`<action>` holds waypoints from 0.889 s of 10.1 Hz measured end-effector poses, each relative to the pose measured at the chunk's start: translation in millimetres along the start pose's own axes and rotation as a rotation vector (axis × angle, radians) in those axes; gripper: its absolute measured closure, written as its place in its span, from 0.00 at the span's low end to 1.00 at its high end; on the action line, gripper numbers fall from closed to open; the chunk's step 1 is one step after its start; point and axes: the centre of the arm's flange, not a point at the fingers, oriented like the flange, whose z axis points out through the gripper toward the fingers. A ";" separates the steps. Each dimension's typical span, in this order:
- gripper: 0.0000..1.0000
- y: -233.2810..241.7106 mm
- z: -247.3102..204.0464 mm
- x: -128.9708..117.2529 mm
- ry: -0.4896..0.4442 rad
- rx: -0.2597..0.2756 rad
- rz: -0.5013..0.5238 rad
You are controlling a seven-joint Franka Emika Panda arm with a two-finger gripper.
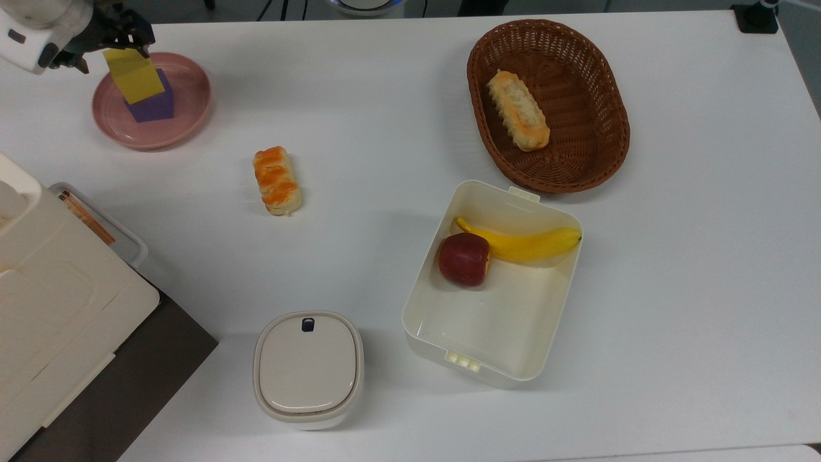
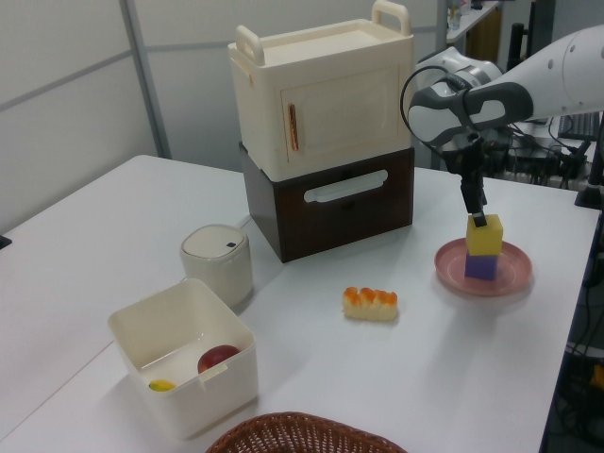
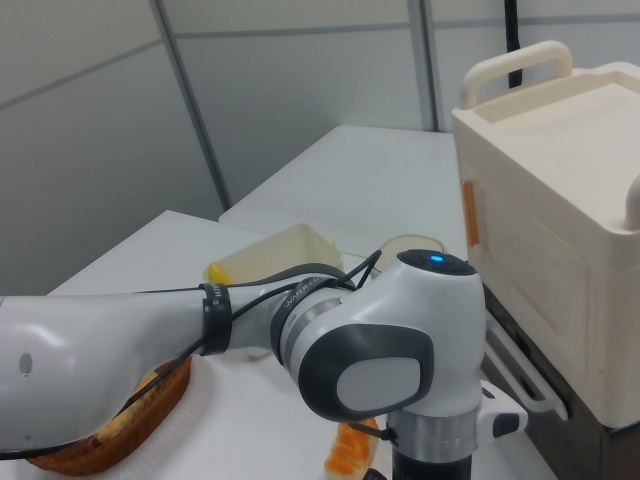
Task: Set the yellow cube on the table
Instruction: 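Close the gripper on the yellow cube atop the purple cube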
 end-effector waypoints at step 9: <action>0.11 -7.8 14.1 13.3 -0.027 0.023 -0.040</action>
